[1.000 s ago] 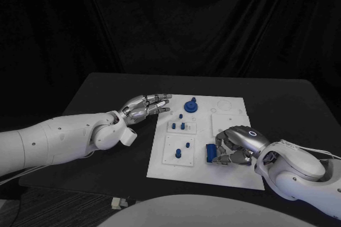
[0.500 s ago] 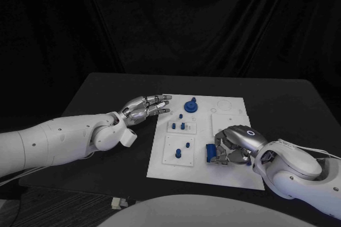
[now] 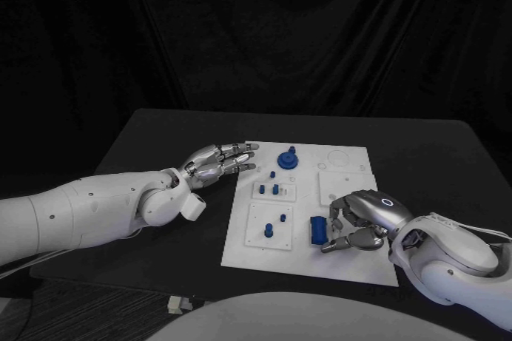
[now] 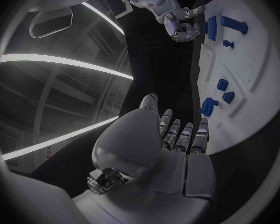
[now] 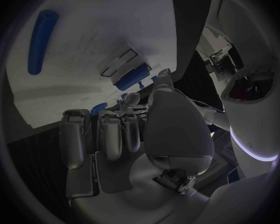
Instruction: Assemble the parts on the task board
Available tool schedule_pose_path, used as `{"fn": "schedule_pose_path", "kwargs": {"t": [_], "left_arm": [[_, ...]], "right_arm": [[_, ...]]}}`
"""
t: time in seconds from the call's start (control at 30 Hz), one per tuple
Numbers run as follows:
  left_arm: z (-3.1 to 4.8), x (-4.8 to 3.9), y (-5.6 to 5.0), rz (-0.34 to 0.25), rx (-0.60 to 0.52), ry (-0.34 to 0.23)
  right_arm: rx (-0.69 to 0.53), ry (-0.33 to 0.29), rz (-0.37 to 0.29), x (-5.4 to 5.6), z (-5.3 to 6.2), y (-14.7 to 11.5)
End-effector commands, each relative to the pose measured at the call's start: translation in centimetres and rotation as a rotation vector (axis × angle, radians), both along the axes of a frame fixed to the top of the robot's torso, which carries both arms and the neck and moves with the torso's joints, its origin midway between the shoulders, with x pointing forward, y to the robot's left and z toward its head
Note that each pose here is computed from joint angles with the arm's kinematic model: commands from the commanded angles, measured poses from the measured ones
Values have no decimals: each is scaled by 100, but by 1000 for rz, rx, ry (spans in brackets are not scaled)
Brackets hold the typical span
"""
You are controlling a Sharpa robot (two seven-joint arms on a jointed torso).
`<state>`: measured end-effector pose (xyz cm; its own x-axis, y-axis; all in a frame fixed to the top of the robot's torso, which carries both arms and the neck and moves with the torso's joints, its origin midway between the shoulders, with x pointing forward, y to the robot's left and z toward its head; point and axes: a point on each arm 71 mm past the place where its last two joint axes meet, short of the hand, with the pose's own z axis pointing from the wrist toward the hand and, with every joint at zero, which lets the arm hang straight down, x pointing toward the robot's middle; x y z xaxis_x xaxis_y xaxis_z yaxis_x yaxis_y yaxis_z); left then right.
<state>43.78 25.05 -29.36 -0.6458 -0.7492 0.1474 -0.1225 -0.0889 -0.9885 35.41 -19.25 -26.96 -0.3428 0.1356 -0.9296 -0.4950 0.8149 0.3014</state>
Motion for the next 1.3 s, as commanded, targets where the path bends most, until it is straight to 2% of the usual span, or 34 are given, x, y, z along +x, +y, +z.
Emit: {"fn": "schedule_pose_path", "kwargs": {"t": [0.03, 0.07, 0.27, 0.4, 0.47, 0.77, 0.93, 1.3], "left_arm": [[9, -8, -8, -3, -21, -2], [8, -8, -6, -3, -20, -2], [7, -7, 4, 0, -19, -3], [7, -6, 0, 0, -19, -3], [6, -5, -4, -1, -19, -3], [7, -5, -7, 0, -20, -4], [6, -2, -23, -3, -21, -5], [1, 5, -40, -6, -21, -4]], "right_arm": [[82, -11, -56, 18, 89, -71], [93, -11, -69, 27, 111, -96], [145, -8, -210, 214, 428, -373], [124, 24, -270, 283, 553, -488], [93, 56, -293, 295, 574, -525], [-126, 220, -367, 304, 461, -615], [-245, 295, -380, 297, 387, -683], [-377, 374, -368, 328, 288, -733]]}}
